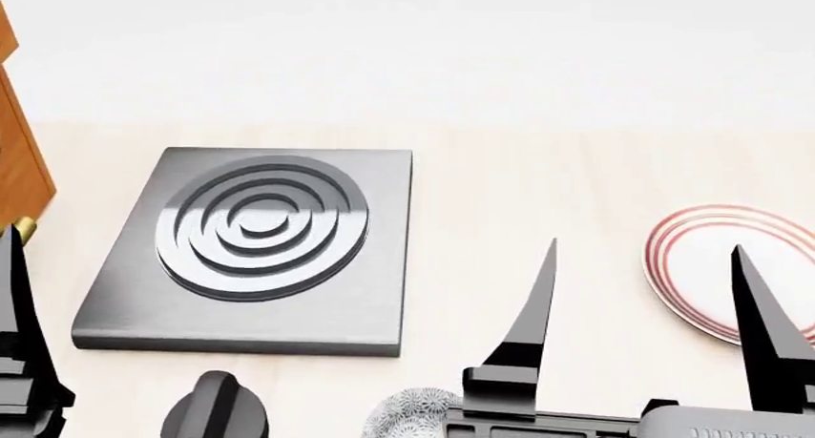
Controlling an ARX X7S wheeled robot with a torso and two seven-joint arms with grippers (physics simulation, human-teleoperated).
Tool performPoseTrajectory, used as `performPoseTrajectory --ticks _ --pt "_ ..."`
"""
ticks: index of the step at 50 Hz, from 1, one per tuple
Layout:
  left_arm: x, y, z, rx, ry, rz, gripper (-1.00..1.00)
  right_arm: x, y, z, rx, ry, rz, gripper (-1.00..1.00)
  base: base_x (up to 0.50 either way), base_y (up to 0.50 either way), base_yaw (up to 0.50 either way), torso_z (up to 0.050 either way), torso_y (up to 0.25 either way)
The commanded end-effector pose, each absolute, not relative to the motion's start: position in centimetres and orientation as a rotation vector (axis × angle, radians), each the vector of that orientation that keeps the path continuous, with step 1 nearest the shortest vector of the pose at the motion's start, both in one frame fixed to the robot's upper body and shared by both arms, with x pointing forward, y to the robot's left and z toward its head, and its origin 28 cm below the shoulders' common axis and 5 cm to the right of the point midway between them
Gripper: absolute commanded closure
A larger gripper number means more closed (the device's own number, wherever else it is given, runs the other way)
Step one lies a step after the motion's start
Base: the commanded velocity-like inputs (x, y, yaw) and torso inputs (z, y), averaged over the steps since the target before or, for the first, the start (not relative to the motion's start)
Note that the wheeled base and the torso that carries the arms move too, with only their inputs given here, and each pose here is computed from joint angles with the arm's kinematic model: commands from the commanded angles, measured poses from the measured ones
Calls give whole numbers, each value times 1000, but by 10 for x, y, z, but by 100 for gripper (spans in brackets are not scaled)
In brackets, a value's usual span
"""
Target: Pick the akita bowl next to the ramekin and place it on the plate.
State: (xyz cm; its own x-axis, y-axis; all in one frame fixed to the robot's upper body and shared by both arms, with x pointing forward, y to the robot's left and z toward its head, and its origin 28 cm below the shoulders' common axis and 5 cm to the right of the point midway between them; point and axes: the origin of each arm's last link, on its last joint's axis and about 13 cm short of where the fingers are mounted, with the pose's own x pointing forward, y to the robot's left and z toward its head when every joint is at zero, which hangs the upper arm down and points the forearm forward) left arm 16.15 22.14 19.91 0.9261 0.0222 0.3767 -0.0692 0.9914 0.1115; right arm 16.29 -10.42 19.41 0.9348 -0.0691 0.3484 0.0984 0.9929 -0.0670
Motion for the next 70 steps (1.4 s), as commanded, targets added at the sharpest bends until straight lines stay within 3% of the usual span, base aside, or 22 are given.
performPoseTrajectory --ticks 1,37,70 --pt "162 221 200 123 -387 46 -100 163 -104 195 -86 -354 -86 -100 102 0 0 0 0" --pt "164 221 199 138 -385 41 -100 164 -105 195 -96 -350 -91 -100 66 0 0 0 0" --pt "165 220 196 144 -375 39 -100 164 -105 193 -94 -341 -82 -100 0 0 0 0 -134"
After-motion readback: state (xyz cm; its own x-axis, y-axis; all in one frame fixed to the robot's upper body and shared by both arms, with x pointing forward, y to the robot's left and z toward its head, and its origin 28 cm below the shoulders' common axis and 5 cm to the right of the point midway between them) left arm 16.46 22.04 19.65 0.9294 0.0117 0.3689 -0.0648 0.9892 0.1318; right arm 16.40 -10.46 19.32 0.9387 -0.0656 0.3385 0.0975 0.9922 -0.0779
